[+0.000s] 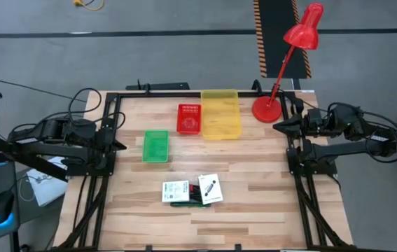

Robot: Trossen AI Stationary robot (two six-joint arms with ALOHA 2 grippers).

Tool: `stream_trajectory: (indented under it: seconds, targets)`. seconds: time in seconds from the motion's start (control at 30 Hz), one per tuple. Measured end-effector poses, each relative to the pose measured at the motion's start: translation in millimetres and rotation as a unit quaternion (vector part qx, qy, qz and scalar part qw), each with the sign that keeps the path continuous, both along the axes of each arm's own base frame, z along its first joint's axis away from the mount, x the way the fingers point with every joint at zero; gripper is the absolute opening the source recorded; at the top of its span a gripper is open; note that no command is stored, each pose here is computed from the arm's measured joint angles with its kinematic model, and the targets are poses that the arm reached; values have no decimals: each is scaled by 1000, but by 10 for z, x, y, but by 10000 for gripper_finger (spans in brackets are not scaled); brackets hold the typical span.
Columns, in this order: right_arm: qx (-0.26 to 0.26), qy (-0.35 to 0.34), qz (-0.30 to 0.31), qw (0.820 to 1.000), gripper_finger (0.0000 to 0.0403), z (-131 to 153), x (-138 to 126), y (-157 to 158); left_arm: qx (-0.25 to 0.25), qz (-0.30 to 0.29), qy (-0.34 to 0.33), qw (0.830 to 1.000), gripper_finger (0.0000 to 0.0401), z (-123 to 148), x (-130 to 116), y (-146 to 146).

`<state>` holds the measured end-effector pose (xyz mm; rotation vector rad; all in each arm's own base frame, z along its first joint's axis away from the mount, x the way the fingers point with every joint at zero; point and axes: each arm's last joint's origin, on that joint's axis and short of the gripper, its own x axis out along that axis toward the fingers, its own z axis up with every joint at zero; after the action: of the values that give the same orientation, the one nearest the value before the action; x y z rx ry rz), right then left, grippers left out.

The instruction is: Pick and place items into bin

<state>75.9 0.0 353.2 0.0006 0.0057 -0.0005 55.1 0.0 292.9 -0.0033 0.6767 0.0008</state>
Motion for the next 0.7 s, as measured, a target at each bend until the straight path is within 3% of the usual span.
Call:
stream_trajectory:
  seconds: [0.7]
  targets:
    - [0, 0, 0, 1000, 8, -1, 0, 0, 0, 0, 0, 1000, 0, 0, 0, 0]
